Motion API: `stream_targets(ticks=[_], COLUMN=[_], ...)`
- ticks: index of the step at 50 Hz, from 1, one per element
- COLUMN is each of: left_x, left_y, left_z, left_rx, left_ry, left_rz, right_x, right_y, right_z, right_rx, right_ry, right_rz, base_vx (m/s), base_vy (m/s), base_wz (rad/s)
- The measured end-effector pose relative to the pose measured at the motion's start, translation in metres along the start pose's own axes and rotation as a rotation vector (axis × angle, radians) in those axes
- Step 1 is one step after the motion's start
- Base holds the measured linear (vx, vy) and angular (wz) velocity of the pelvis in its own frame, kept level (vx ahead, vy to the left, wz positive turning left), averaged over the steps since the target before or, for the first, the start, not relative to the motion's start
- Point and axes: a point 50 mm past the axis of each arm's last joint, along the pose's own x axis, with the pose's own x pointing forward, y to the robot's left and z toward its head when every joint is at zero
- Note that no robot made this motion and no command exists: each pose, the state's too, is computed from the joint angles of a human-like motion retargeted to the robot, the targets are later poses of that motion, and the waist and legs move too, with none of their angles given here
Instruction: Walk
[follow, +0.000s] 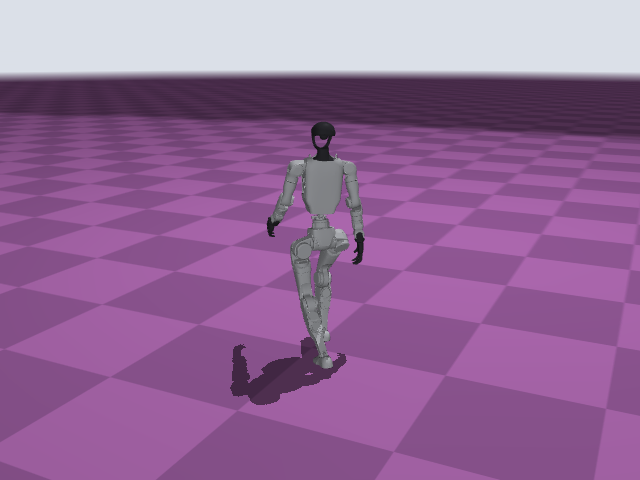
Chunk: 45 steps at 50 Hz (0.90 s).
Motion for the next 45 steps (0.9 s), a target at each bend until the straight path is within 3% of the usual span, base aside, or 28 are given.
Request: stream_targets(ticks=[5, 16, 22, 28, 32, 45], left_x=[-0.024, -0.103, -0.136, -0.142, -0.112, 0.002], left_y=[-0.003, -0.002, 0.004, 0.013, 0.018, 0.004], left_z=[-0.069, -0.177, -0.204, -0.209, -0.184, -0.004], left_rx=[0.011, -0.088, -0.197, -0.261, -0.248, -0.068], left_ry=[0.26, 0.648, 0.755, 0.787, 0.695, 0.056], left_rz=[-0.007, 0.011, 0.113, 0.203, 0.181, 0.021], right_x=[0.001, -0.049, -0.072, -0.046, -0.026, 0.001], right_y=[0.004, 0.03, 0.046, 0.059, 0.065, 0.019], right_z=[0.041, 0.214, 0.249, 0.208, 0.171, 0.059], right_rx=[-0.02, -0.022, -0.089, -0.098, -0.098, -0.028], right_ry=[-0.137, -0.724, -0.859, -0.694, -0.529, -0.126], right_rz=[-0.027, 0.023, 0.063, 0.108, 0.157, 0.068], base_vx=[-0.04, 0.0, 0.01, 0.01, 0.0, 0.01], base_vy=[-0.05, -0.01, 0.03, 0.01, 0.0, 0.0], base_wz=[-0.36, -0.29, -0.24, -0.04, 0.0, -0.25])
